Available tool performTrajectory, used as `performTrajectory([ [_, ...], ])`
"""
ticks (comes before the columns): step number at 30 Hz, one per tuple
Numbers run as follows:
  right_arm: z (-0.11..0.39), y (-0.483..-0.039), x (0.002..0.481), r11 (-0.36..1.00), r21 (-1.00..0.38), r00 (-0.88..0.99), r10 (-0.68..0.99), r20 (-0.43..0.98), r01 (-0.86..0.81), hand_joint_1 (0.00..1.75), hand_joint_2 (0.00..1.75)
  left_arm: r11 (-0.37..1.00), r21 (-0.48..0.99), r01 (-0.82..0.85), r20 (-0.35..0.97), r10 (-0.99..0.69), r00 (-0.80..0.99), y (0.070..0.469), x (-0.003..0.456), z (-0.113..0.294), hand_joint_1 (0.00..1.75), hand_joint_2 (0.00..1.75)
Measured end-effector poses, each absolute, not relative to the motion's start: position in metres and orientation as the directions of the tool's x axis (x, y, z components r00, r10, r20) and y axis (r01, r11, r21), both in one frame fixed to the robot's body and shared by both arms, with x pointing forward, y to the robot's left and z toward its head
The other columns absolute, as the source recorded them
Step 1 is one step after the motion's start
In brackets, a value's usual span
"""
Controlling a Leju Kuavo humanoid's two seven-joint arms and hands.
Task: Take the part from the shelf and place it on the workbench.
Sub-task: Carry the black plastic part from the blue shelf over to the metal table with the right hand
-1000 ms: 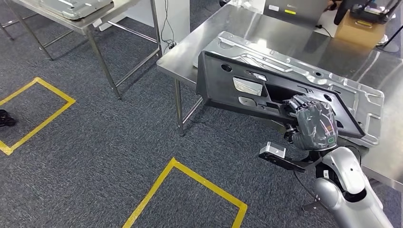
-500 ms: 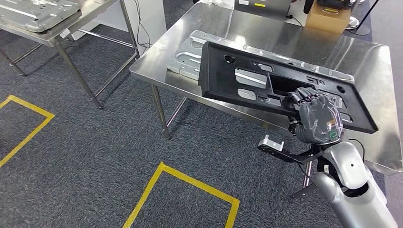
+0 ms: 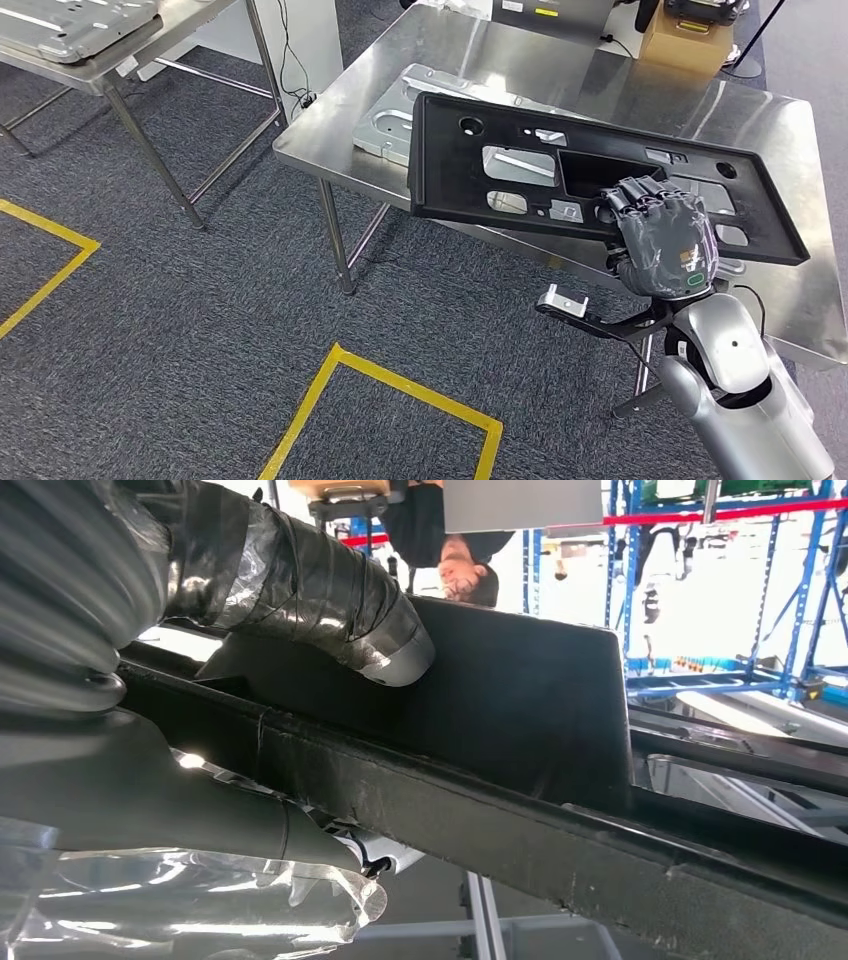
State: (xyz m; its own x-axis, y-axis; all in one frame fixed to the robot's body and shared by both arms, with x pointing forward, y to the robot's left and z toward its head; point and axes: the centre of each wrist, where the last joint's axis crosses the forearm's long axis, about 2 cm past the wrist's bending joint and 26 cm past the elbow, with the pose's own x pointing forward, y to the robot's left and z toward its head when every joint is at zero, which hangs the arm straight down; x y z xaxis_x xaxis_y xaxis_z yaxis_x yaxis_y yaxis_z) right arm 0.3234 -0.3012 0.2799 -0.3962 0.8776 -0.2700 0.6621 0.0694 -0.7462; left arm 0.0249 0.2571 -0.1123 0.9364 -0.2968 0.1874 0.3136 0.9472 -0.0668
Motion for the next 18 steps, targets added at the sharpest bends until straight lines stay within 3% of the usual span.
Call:
performTrajectory([
  [18, 0.258, -0.269, 0.314, 0.05, -0.774, -0.423, 0.859, -0.29, 0.631, 1.75, 1.75, 0.944, -0.062, 0.325, 0.195, -0.308, 0.931, 0.257, 0.024, -0.112, 0.0, 1.75],
])
